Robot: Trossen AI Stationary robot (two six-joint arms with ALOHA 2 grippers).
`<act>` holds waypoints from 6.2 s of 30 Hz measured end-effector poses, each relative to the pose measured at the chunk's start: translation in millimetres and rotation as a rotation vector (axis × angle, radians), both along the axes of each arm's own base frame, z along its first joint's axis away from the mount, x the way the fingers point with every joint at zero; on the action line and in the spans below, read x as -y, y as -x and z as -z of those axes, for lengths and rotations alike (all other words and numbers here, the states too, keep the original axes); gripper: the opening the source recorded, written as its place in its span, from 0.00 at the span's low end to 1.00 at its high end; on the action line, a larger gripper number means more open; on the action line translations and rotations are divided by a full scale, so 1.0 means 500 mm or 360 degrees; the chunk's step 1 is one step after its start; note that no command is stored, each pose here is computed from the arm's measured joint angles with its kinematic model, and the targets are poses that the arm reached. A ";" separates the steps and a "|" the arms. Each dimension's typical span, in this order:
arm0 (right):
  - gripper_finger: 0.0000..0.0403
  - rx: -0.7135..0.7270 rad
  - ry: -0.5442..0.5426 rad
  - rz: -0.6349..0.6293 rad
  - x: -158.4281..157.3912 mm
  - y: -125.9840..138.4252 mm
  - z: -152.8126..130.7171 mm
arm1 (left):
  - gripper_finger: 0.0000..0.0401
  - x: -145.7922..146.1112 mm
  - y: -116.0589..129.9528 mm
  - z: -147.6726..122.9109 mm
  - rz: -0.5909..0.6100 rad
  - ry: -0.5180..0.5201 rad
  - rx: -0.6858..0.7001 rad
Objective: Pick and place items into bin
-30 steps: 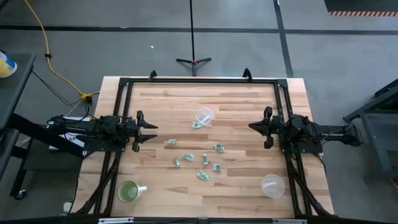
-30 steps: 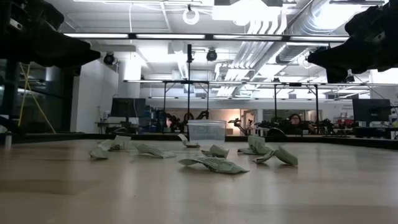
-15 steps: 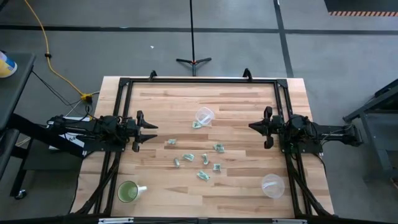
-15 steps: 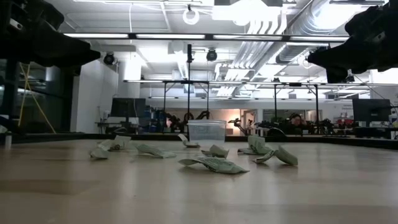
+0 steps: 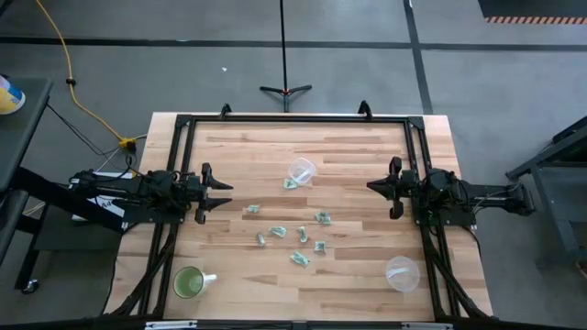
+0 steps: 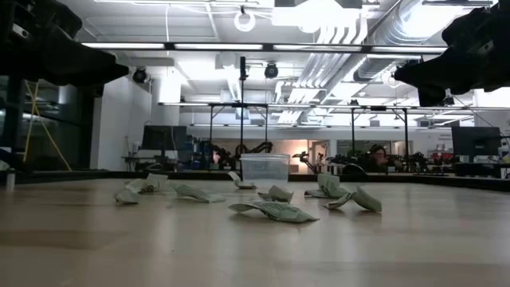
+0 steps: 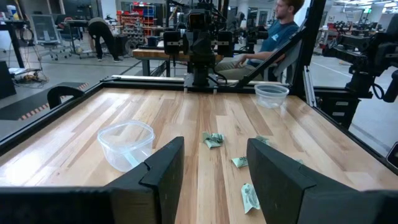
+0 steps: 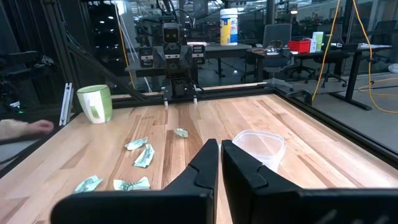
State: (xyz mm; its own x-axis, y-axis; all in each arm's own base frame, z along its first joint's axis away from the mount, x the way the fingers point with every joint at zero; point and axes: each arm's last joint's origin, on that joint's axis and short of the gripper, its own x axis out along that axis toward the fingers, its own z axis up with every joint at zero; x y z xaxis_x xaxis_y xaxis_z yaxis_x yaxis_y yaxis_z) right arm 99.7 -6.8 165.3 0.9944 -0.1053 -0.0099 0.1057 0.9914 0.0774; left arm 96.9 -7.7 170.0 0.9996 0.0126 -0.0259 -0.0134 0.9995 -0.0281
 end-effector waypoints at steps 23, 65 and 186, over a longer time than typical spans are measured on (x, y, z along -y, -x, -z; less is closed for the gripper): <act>0.03 0.0000 0.0000 0.0001 0.000 0.000 0.000 | 0.53 0.000 0.000 0.000 -0.0001 0.0000 0.0001; 0.07 0.0113 -0.0092 0.0088 0.003 -0.005 -0.017 | 0.53 -0.001 0.000 -0.003 -0.0031 0.0003 0.0026; 0.01 -0.0504 0.0143 0.0343 0.094 -0.449 0.017 | 0.53 -0.007 0.000 -0.003 -0.0199 0.0154 0.0037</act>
State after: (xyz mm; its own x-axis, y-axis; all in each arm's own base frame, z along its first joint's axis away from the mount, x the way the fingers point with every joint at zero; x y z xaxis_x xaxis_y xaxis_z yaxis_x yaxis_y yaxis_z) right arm 324.0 -53.6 156.9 0.8987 -0.3255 -0.2939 0.3168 0.9453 -0.0783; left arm 96.7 -4.1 171.4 0.9907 0.1356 -0.0098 -0.1357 0.9827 -0.1259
